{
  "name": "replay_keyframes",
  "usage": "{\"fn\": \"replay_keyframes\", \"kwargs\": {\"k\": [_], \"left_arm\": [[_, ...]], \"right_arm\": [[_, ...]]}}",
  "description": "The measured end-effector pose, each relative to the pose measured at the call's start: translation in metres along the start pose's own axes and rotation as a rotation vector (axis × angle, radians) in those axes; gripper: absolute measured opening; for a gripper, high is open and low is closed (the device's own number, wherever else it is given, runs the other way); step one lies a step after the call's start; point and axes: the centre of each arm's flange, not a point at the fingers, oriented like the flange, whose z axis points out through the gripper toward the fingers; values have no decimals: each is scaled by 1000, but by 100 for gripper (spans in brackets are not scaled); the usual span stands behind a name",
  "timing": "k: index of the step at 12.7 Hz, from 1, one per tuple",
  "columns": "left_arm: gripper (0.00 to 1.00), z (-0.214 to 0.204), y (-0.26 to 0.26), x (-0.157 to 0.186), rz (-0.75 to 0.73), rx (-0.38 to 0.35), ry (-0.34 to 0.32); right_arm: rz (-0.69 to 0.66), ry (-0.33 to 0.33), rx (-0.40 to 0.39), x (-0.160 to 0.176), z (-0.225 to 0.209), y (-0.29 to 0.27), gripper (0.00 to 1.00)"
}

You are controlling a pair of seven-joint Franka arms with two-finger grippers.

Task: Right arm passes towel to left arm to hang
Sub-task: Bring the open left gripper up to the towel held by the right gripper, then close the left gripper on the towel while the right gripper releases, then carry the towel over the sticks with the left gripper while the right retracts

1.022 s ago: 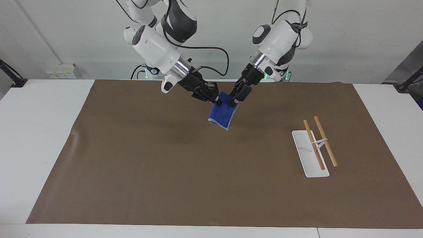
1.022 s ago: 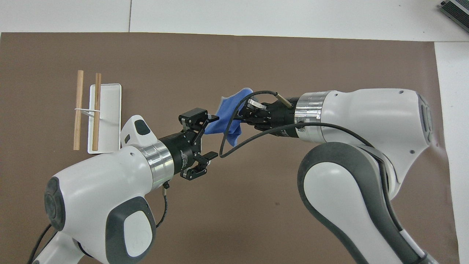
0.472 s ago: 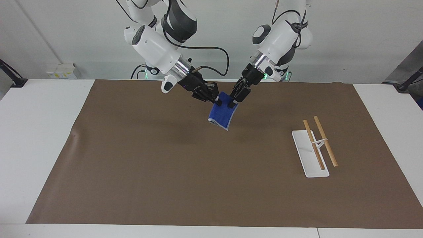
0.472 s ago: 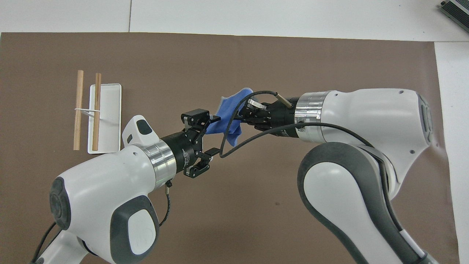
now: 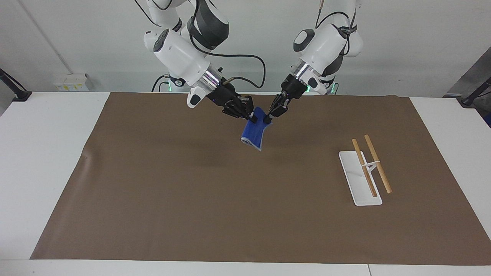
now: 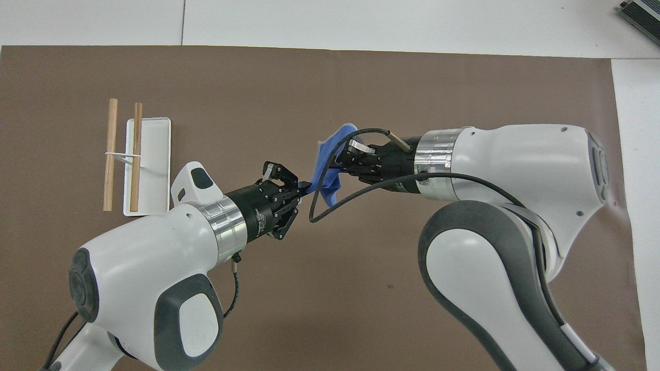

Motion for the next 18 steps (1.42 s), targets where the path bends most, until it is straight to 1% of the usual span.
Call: {"fn": "replay_keyframes", "kwargs": {"k": [5, 6, 7, 8, 9, 11, 12, 13, 14, 15, 18], "left_arm": [[2, 0, 0, 1, 8, -1, 1], [2, 0, 0, 1, 20, -1, 1], [2, 0, 1, 1, 37, -1, 1], [2, -1, 2, 3, 53, -3, 3], [2, -3, 4, 8, 65, -8, 8], [2, -8, 11, 24, 73, -22, 25], [2, -12, 16, 35, 72, -32, 38], [2, -16, 20, 49, 66, -41, 53], [2, -20, 26, 64, 60, -52, 70], [2, -27, 32, 82, 54, -65, 90], [2, -46, 45, 132, 98, -94, 150]], "right_arm": [[-15, 8, -17, 1, 0, 1, 7], [-20, 13, -24, 2, -1, 2, 12], [-40, 27, -47, 4, -2, 3, 24], [-66, 44, -80, 7, -4, 6, 39], [-87, 55, -116, 10, -7, 10, 51], [-115, 59, -187, 16, -17, 19, 76], [-133, 66, -240, 20, -29, 26, 89], [-150, 77, -294, 24, -42, 32, 96], [-165, 90, -351, 27, -56, 39, 96], [-174, 98, -402, 28, -71, 44, 100], [-192, 102, -511, 27, -92, 54, 100]]}}
